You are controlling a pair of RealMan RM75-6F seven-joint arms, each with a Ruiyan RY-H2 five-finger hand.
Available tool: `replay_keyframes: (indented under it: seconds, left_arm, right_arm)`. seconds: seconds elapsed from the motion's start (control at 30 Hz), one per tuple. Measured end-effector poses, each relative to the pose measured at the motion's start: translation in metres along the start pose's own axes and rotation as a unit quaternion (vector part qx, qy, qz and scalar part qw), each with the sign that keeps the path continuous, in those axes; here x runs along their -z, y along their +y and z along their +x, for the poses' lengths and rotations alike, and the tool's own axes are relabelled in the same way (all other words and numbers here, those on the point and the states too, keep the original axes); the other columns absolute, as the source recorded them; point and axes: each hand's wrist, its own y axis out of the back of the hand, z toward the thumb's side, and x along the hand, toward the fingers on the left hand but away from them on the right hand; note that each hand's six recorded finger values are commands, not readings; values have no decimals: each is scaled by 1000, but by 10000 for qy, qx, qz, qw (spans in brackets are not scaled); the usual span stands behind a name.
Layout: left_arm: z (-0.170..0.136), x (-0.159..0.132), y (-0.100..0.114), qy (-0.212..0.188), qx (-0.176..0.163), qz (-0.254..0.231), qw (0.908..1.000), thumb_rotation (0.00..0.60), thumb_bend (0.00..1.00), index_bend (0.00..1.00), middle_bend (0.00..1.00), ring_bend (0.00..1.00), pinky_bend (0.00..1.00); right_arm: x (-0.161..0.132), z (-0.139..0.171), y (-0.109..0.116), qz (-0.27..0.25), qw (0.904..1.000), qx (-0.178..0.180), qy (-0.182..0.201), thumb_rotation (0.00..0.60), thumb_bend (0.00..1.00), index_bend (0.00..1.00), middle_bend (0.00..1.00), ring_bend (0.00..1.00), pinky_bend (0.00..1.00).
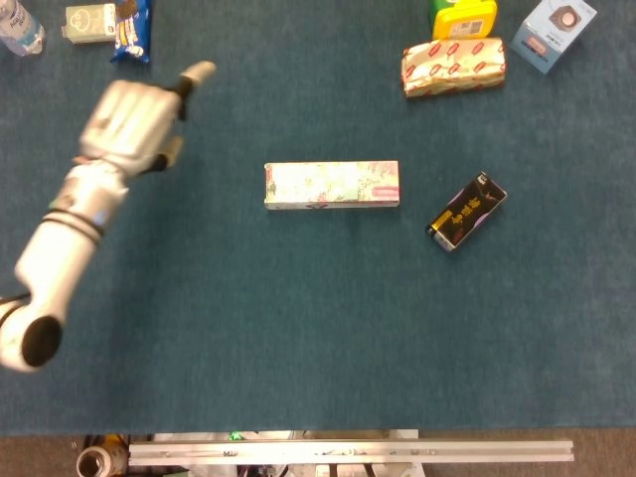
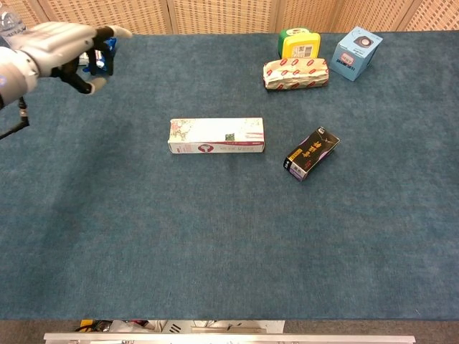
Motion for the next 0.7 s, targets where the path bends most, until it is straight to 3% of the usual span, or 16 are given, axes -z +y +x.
replay_keyframes:
  seconds: [0.33, 0.53, 0.7]
  left_arm:
    - [-85, 85, -4, 780, -1090, -723, 9883, 600, 375, 102, 369, 374, 455]
    - [-139, 117, -17, 1286, -1352, -897, 9783, 600, 375, 153, 369, 375, 449]
    - [-181, 138, -28, 1771, -1482, -937, 9684, 600, 375, 156, 369, 375, 439]
  right_arm:
    - [18, 13, 4, 389, 9990, 136, -168, 600, 169, 385, 463, 442, 525]
    - [18, 18, 2, 389, 9990, 207, -120, 600, 190, 385, 463, 442, 523]
    - [16, 19, -4, 386, 9992, 68, -53, 600, 190, 385, 463, 442, 522]
